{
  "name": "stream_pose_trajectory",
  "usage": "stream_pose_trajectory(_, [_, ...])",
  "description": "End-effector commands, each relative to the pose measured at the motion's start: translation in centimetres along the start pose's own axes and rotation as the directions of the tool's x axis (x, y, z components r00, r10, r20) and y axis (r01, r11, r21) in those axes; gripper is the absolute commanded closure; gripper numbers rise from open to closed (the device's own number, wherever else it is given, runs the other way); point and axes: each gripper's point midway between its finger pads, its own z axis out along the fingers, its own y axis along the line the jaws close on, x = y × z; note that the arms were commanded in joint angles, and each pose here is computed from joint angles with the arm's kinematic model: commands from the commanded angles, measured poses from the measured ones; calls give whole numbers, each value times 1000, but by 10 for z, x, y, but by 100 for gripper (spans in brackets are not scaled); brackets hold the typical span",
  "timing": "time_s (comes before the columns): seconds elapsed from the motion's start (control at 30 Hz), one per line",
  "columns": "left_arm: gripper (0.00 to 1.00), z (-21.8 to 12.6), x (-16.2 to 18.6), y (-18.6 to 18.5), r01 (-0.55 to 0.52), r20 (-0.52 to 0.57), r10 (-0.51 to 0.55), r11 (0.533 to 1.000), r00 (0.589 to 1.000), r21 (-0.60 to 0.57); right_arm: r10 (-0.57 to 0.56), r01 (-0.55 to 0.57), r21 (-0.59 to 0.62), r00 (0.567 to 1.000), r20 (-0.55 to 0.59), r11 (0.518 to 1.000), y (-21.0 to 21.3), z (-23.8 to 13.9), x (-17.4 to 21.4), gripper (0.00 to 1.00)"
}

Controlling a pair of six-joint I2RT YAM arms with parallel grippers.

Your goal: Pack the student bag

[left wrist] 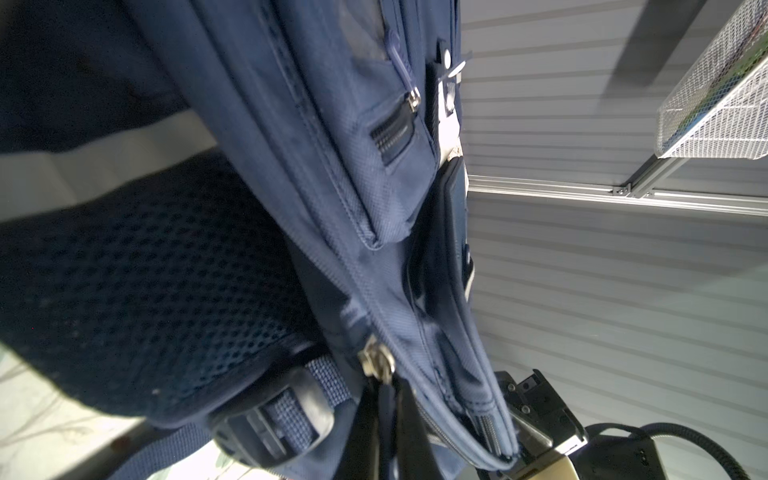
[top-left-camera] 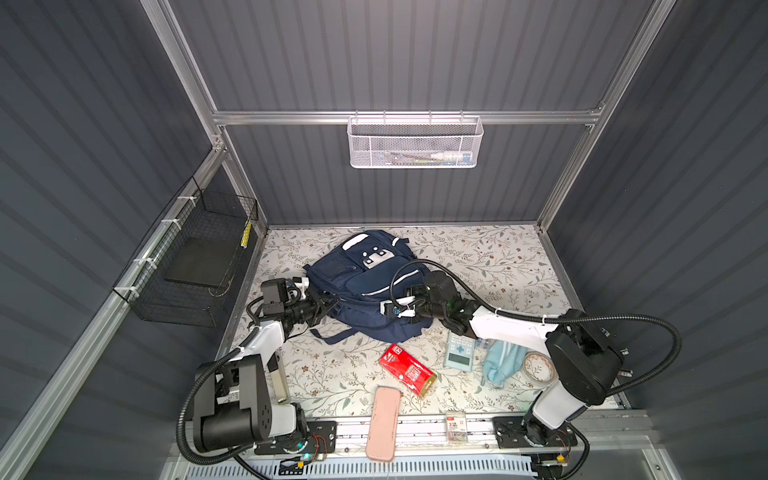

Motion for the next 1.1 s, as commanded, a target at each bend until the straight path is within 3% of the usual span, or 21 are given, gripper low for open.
stream_pose_trajectory(0.0, [100,-24,-83,22,-36,333,95,983,938,-178,45,-41,62,997,-62,997,-19,-22,23,100])
stream_pose_trajectory(0.17, [100,-27,-89,22,-76,341,151,971,928,-225,81,-76,69,995,-67,995,-18,-27,29,100])
stream_pose_trajectory(0.2, [96,-27,-88,22,-78,339,150,973,929,-219,89,-85,58,994,-60,995,-16,-26,28,100])
stream_pose_trajectory(0.33, [79,-11,-63,14,-109,277,151,981,949,-161,126,-126,40,992,-17,991,-15,-21,12,69])
stream_pose_trajectory(0.47, [46,2,-23,2,-152,216,177,980,960,-124,211,-212,44,977,41,976,-23,-32,-13,44])
stream_pose_trajectory(0.57, [35,1,-5,-11,-194,191,214,974,958,-120,252,-253,111,967,21,961,-31,-45,-17,32])
stream_pose_trajectory(0.63, [30,-5,-1,-24,-244,186,265,961,946,-132,342,-341,176,939,28,923,-42,-58,-17,27])
stream_pose_trajectory(0.73, [26,-17,0,-45,-349,184,385,916,905,-197,562,-550,255,827,29,796,-57,-79,-12,18])
stream_pose_trajectory(0.83, [20,-25,14,-67,-452,148,495,856,856,-251,772,-724,328,635,-25,606,-56,-98,7,11])
stream_pose_trajectory(1.0, [28,-16,68,-65,-570,-25,585,779,811,-261,921,-812,436,361,-147,387,-15,-120,49,6])
stream_pose_trajectory(1.07, [28,-6,93,-59,-633,-119,626,731,770,-255,967,-809,530,207,-149,255,5,-134,75,5])
